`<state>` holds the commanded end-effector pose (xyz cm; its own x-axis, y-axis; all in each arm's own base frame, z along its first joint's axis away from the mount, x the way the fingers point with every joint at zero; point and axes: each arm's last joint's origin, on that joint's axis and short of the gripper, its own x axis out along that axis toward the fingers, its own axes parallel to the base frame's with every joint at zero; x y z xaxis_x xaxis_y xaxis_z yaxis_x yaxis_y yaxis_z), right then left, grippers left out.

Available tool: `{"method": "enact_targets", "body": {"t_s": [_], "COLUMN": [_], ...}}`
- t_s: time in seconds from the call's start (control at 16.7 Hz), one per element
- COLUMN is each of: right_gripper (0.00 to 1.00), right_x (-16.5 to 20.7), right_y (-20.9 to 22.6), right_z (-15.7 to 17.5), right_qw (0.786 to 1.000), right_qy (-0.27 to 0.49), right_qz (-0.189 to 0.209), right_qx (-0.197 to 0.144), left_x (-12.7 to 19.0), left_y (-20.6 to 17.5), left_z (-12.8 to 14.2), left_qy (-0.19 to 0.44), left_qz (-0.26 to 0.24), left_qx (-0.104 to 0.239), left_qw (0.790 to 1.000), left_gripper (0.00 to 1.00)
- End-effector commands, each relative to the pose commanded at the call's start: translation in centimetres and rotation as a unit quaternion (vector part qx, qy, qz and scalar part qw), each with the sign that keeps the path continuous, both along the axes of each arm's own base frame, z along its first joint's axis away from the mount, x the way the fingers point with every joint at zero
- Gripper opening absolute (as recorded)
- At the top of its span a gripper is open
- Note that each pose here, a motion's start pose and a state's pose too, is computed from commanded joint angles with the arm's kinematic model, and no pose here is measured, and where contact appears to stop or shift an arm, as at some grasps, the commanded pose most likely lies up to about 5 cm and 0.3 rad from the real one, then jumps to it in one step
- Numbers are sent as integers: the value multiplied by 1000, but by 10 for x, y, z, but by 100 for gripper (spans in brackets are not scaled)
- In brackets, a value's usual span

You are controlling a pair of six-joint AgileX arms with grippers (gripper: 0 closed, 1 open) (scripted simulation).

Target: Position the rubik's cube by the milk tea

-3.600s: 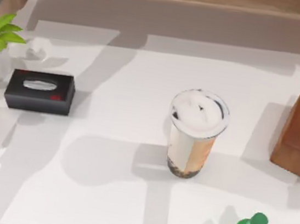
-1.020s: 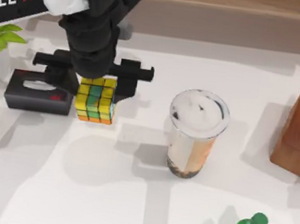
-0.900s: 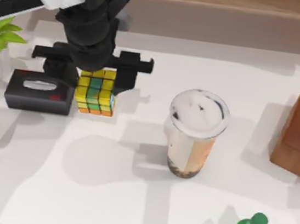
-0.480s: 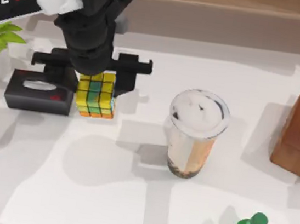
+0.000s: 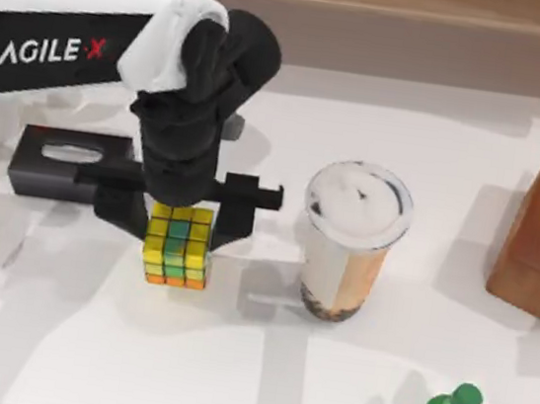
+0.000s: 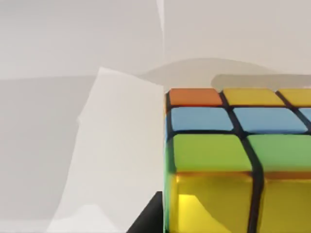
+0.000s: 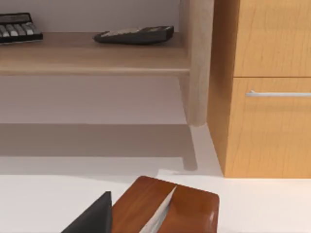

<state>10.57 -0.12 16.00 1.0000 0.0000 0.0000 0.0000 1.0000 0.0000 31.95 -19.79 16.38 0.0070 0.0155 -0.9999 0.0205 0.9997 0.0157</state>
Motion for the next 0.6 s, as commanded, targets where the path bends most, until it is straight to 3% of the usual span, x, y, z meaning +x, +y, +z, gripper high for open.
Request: {"method": "enact_targets", "body": {"t_s": [0.18,0.6], "right_gripper": [100,100], "right_x": [0,0], "right_y": [0,0], "right_z": [0,0], "right_qw": [1000,1000], "right_qy": [0,0], "right_qz": [0,0], "right_qx": [0,0], "left_x": [0,0], "left_y": [0,0], "left_z": [0,0], "left_qy": [0,0], "left_qz": [0,0], "left_qx": [0,0], "left_qw": [1000,1000], "left_gripper": [0,53]}}
